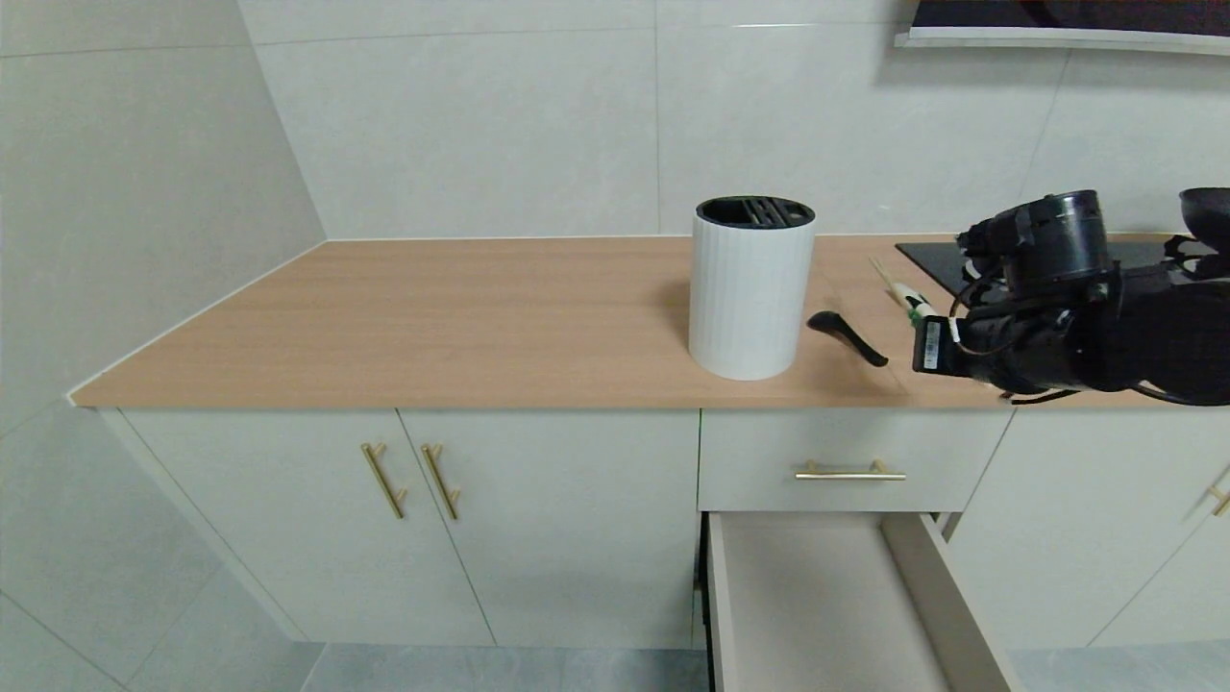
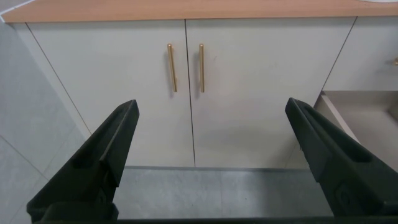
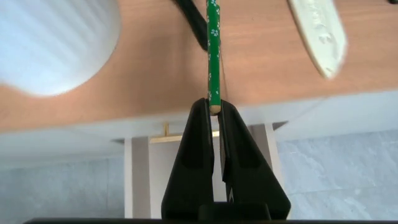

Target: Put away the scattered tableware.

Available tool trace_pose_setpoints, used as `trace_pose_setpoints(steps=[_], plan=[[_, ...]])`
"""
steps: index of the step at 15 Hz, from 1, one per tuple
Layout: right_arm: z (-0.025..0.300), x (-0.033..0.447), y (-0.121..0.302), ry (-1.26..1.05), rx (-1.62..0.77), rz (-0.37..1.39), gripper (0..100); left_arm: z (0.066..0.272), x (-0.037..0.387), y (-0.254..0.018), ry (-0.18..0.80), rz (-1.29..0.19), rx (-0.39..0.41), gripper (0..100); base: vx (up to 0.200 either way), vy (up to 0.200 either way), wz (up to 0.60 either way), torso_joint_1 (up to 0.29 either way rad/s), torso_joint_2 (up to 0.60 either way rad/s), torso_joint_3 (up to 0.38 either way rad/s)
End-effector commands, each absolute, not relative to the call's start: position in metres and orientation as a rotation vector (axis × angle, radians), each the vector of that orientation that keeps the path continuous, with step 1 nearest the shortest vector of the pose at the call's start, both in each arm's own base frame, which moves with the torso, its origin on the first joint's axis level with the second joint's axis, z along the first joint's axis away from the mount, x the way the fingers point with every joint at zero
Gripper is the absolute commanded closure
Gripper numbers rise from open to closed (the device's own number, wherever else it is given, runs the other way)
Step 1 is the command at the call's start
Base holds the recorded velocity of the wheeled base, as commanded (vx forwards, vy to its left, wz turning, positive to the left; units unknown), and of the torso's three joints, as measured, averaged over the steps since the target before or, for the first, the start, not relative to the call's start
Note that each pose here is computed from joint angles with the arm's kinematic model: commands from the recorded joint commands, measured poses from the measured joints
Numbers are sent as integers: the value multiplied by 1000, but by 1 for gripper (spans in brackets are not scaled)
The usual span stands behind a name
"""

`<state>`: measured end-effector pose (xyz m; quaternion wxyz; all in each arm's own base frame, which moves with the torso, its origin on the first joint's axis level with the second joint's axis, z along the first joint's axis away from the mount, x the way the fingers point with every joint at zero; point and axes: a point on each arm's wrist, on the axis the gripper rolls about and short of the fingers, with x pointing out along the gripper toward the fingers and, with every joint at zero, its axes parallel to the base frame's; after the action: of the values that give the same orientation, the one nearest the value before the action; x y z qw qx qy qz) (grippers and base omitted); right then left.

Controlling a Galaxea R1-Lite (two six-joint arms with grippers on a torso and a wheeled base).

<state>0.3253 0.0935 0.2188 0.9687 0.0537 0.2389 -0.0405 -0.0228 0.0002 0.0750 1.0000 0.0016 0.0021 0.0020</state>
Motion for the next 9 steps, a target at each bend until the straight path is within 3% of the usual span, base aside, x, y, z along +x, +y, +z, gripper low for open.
trace_pose_setpoints(steps=[1, 4, 9], plan=[[237, 293, 85, 445, 129, -47, 100, 75, -23, 0, 5, 5, 3, 0, 0, 0, 0, 0, 0, 0], [243, 260, 78, 488, 134, 25, 100, 75, -23, 0, 5, 5, 5, 0, 0, 0, 0, 0, 0, 0], [274, 180, 60, 562, 182, 293, 100, 75, -23, 0, 5, 5, 3, 0, 0, 0, 0, 0, 0, 0]])
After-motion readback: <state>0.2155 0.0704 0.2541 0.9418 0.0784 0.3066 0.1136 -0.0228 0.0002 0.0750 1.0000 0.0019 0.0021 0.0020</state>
